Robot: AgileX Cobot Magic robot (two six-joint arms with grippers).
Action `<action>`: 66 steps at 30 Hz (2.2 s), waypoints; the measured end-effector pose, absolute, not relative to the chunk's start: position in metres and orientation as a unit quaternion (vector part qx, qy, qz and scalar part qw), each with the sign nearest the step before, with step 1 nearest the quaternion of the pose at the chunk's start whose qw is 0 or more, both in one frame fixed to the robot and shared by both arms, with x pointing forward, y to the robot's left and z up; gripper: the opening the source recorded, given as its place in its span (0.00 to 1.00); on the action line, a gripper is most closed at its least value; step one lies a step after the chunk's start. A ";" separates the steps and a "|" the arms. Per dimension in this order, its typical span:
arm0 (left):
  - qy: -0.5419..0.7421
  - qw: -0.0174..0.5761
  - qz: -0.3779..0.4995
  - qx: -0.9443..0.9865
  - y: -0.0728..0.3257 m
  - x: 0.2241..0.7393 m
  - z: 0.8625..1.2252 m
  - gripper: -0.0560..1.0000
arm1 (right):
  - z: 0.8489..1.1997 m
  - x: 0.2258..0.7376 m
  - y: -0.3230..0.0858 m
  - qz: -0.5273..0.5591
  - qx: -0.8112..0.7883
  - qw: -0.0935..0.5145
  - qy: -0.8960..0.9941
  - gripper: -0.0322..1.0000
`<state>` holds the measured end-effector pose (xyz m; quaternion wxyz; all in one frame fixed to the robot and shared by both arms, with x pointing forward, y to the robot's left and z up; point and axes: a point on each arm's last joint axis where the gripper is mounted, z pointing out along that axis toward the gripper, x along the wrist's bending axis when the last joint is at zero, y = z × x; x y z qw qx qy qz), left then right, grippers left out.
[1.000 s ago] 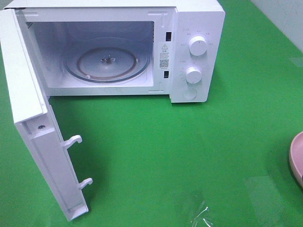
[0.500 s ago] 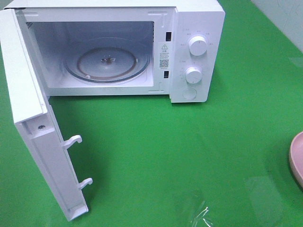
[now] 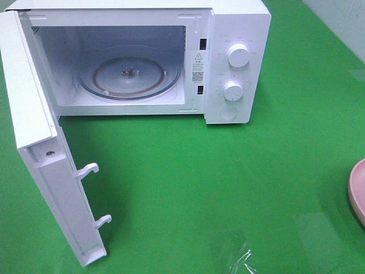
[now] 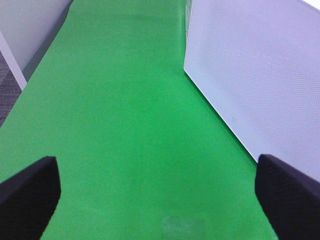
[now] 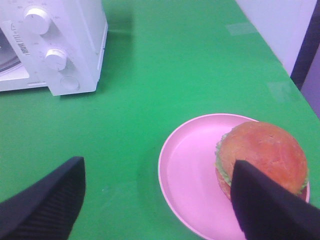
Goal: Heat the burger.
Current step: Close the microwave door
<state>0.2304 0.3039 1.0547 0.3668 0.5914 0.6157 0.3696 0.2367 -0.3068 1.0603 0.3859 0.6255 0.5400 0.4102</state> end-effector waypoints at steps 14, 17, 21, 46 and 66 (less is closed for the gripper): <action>0.616 0.367 0.370 0.591 0.304 0.230 1.055 0.98 | 1.060 0.237 -0.305 0.411 0.614 0.383 0.554 0.78; 0.616 0.367 0.370 0.591 0.304 0.230 1.055 0.98 | 1.060 0.237 -0.305 0.411 0.614 0.383 0.554 0.78; 0.616 0.367 0.370 0.591 0.304 0.230 1.055 0.98 | 1.060 0.237 -0.305 0.411 0.614 0.383 0.554 0.78; 0.616 0.367 0.370 0.591 0.304 0.230 1.055 0.98 | 1.060 0.237 -0.305 0.411 0.614 0.384 0.554 0.78; 0.571 0.429 0.434 0.550 0.304 0.237 1.082 0.87 | 1.060 0.237 -0.305 0.411 0.614 0.384 0.554 0.78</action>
